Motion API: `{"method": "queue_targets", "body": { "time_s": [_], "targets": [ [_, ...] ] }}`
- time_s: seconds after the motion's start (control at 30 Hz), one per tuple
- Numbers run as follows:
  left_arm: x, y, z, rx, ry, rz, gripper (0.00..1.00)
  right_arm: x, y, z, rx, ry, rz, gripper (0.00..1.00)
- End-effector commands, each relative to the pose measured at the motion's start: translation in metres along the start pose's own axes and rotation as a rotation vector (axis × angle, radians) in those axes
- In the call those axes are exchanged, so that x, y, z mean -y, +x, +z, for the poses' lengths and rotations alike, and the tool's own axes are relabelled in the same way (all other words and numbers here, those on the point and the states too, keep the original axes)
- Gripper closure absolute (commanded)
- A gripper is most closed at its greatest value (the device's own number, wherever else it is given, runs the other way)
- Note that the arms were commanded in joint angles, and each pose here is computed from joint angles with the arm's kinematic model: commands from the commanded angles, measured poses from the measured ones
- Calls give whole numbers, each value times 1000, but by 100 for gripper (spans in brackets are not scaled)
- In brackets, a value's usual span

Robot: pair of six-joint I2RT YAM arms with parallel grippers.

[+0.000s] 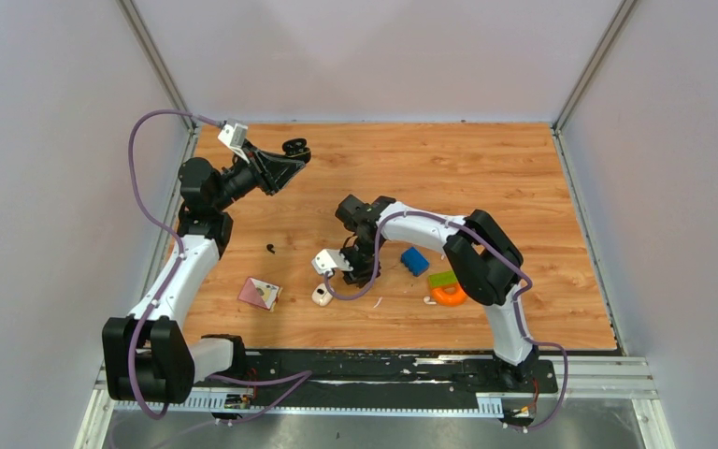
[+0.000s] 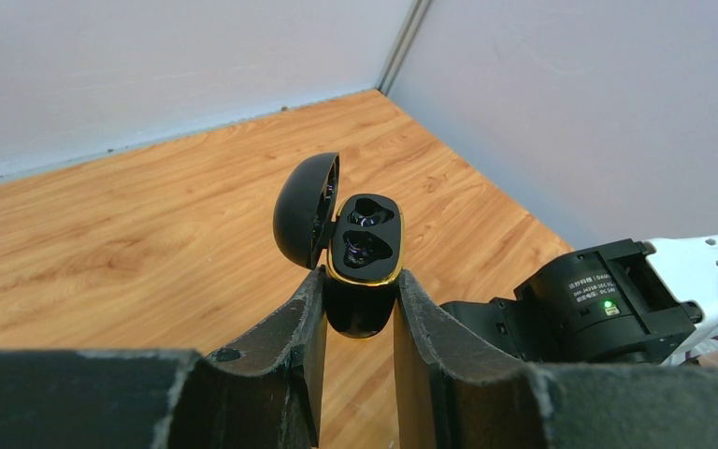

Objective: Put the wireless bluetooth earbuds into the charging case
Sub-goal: Pick up the right earbud from the center of the board.

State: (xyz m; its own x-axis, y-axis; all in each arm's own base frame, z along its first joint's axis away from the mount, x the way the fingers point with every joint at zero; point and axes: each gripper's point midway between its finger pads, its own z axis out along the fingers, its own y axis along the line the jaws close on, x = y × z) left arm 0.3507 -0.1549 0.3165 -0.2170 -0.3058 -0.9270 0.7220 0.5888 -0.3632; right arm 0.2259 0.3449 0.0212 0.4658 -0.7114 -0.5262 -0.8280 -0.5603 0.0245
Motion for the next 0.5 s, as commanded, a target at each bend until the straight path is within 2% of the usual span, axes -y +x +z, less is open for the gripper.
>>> {"method": "queue_targets", "body": {
  "time_s": [0.0,0.1,0.3,0.47],
  "targets": [
    [1,-11,-2,35,-2,49,100,-11,12,9,-17,-42,47,64],
    [1,-11,-1,35,-1,50,100,-12,16,10,-31,-44,49,66],
    [0,-10,-1,32,-2,48,100,-13,24,9,-55,-43,42,62],
    [0,-11,0,33,-1,46,100,-11,30,8,-73,-22,33,68]
  ]
}}
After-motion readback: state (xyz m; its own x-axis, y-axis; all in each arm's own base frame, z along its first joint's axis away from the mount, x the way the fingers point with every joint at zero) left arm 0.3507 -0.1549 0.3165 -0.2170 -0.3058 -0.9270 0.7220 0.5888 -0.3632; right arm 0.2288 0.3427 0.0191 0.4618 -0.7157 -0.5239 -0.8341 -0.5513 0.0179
